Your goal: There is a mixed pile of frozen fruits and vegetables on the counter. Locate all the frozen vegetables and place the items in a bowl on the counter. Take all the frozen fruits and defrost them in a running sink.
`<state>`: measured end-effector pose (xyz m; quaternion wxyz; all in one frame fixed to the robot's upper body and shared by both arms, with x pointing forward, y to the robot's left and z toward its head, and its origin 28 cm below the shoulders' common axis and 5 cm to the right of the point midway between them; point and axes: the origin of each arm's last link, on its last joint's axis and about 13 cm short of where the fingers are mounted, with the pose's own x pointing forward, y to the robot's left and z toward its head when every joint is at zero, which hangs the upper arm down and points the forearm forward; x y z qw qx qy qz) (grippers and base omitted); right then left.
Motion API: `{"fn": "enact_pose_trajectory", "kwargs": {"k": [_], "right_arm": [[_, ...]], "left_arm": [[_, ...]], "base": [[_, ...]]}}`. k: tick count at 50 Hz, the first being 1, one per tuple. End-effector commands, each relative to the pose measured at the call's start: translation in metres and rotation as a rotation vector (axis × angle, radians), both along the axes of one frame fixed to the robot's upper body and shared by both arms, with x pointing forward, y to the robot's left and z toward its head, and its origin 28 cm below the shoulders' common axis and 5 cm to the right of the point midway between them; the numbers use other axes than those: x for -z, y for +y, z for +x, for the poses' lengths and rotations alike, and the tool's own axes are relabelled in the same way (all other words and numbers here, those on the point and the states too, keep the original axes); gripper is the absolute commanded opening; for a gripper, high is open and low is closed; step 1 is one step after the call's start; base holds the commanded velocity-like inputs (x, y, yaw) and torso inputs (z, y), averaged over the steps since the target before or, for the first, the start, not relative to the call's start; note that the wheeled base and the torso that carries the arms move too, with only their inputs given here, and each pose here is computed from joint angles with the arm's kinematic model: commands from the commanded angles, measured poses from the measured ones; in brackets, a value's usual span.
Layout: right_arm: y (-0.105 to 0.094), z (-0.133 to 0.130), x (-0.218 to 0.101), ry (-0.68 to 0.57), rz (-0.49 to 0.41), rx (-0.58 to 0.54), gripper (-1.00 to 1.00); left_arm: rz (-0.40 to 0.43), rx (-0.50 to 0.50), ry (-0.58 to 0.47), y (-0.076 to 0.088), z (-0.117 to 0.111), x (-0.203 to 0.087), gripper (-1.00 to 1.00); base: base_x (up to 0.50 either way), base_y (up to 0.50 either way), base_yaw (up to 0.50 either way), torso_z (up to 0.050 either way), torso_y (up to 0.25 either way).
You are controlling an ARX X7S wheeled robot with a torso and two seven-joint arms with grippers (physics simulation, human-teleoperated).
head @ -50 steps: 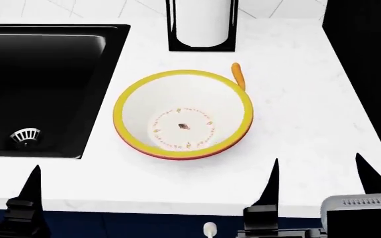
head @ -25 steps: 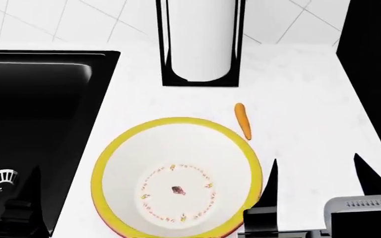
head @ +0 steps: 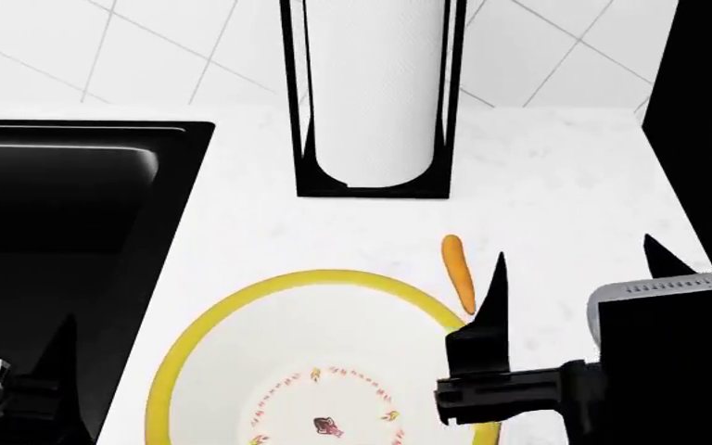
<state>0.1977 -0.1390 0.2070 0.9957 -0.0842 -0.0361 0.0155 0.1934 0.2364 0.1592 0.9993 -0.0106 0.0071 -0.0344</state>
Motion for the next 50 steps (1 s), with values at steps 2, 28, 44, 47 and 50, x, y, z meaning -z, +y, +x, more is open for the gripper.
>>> {"fn": "enact_pose_trajectory", "kwargs": {"k": [2,28,44,47,50], "right_arm": [[0.002,0.054,-0.051,0.145,-0.043,-0.115,1.0],[0.005,0.2,-0.056,0.926,0.165,-0.12,1.0],[0.013,0.2,-0.025,0.967,0.234,-0.087,1.0],[0.017,0.201,-0.03,0.956,0.236,-0.108,1.0],[0.021,0.205,-0.041,0.886,0.249,-0.13,1.0]], "left_arm": [[-0.002,-0.003,0.0,0.004,-0.001,-0.002,1.0],[-0.017,-0.016,0.004,0.009,0.001,-0.003,1.0],[-0.019,-0.017,0.006,0.011,0.0,-0.003,1.0],[-0.035,-0.015,0.005,0.011,0.0,-0.003,1.0],[-0.04,-0.012,-0.006,0.012,0.001,-0.004,1.0]], "base": [[0.0,0.0,0.0,0.0,0.0],[0.0,0.0,0.0,0.0,0.0],[0.0,0.0,0.0,0.0,0.0],[0.0,0.0,0.0,0.0,0.0],[0.0,0.0,0.0,0.0,0.003]]}}
